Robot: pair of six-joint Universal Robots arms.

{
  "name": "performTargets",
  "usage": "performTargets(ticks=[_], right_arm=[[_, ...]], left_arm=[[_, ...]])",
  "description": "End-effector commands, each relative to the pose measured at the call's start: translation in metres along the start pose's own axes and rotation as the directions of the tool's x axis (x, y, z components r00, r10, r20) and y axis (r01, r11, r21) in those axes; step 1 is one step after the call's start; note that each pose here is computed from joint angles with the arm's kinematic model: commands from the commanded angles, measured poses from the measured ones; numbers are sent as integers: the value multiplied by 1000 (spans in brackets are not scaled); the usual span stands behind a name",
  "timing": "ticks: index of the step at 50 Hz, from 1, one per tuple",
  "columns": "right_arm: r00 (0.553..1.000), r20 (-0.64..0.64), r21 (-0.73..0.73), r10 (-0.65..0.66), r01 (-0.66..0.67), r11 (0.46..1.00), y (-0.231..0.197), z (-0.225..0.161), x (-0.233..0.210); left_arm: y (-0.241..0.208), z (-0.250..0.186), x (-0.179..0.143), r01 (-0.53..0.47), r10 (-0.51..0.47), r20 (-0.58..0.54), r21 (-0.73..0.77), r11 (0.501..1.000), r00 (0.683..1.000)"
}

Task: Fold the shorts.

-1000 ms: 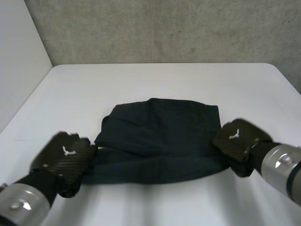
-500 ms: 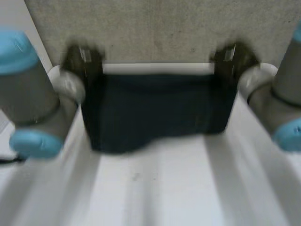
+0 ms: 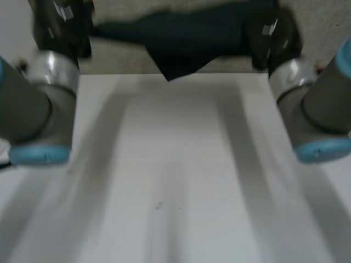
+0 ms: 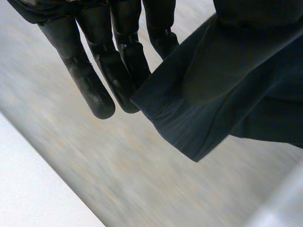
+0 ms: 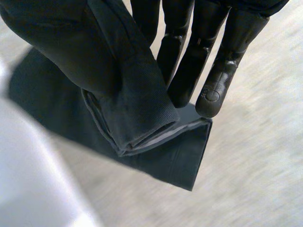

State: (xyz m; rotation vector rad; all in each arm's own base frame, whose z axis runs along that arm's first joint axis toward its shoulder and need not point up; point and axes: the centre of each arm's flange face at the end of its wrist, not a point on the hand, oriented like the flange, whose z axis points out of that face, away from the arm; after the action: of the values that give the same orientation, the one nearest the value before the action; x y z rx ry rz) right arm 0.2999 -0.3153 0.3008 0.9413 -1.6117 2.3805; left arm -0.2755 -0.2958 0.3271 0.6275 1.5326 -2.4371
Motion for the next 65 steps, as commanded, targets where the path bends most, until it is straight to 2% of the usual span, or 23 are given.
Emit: performTargets(ticks=[1, 6, 10, 22, 26, 27, 29, 32, 33, 35, 36, 37, 39, 42, 43, 44, 47, 48, 51, 52, 57, 60, 65], right_arm=[[973, 227, -304, 37, 35, 952, 87, -44, -62], [937, 338, -473, 93, 84, 877, 125, -75, -88], [922, 369, -528, 120, 102, 843, 133, -91, -89], [909, 396, -520, 128, 107, 848, 105, -121, -72], [887, 436, -547, 153, 126, 827, 101, -134, -71], [879, 449, -558, 161, 135, 819, 98, -138, -70], [850, 496, -586, 180, 175, 791, 91, -151, -66], [800, 568, -609, 193, 251, 752, 82, -169, -62], [743, 637, -613, 204, 328, 719, 77, -187, -60], [682, 697, -607, 219, 399, 687, 73, -203, -58], [625, 744, -593, 235, 456, 664, 69, -216, -56], [601, 761, -587, 244, 480, 652, 66, -222, -55], [569, 786, -561, 241, 495, 663, 59, -225, -52], [601, 768, -553, 221, 448, 702, 58, -212, -50], [641, 738, -558, 210, 406, 724, 58, -199, -46], [665, 717, -566, 209, 382, 730, 58, -193, -43], [753, 618, -607, 226, 274, 746, 61, -167, -33], [774, 589, -613, 232, 241, 753, 61, -159, -31], [824, 515, -624, 234, 174, 761, 71, -134, -28], [833, 500, -628, 237, 159, 762, 74, -129, -28], [896, 414, -604, 162, 137, 785, 87, -97, -23], [934, 347, -560, 92, 128, 819, 103, -69, -24], [960, 280, -474, 27, 114, 873, 127, -34, -35]], left_arm=[[100, -69, 56, -52, -6, -209, -273, 961, 978], [136, -103, 74, -106, -13, -295, -384, 917, 955], [146, -121, 75, -135, -14, -324, -433, 892, 946], [109, -155, 43, -175, -16, -366, -481, 859, 930], [100, -172, 34, -211, -24, -405, -523, 826, 914], [97, -182, 31, -237, -32, -434, -551, 801, 900], [94, -191, 29, -266, -43, -465, -577, 772, 884], [81, -216, 21, -359, -68, -558, -617, 701, 827], [74, -228, 15, -423, -79, -615, -624, 658, 785], [70, -236, 10, -475, -82, -656, -621, 623, 750], [67, -237, 8, -492, -80, -670, -615, 616, 738], [64, -238, 6, -519, -61, -693, -592, 617, 718], [62, -235, 6, -535, -33, -707, -564, 629, 707], [59, -214, 7, -547, 48, -706, -502, 670, 706], [58, -207, 7, -539, 65, -696, -490, 685, 715], [57, -190, 10, -519, 103, -668, -462, 719, 737], [64, -163, 22, -493, 145, -627, -425, 759, 765], [67, -139, 35, -469, 178, -592, -384, 795, 786], [69, -109, 47, -429, 202, -534, -343, 836, 821], [72, -89, 61, -407, 216, -505, -306, 861, 836], [90, -43, 99, -369, 230, -453, -248, 896, 862], [102, -20, 123, -355, 235, -432, -220, 909, 871], [134, 12, 156, -333, 242, -371, -203, 921, 896]])
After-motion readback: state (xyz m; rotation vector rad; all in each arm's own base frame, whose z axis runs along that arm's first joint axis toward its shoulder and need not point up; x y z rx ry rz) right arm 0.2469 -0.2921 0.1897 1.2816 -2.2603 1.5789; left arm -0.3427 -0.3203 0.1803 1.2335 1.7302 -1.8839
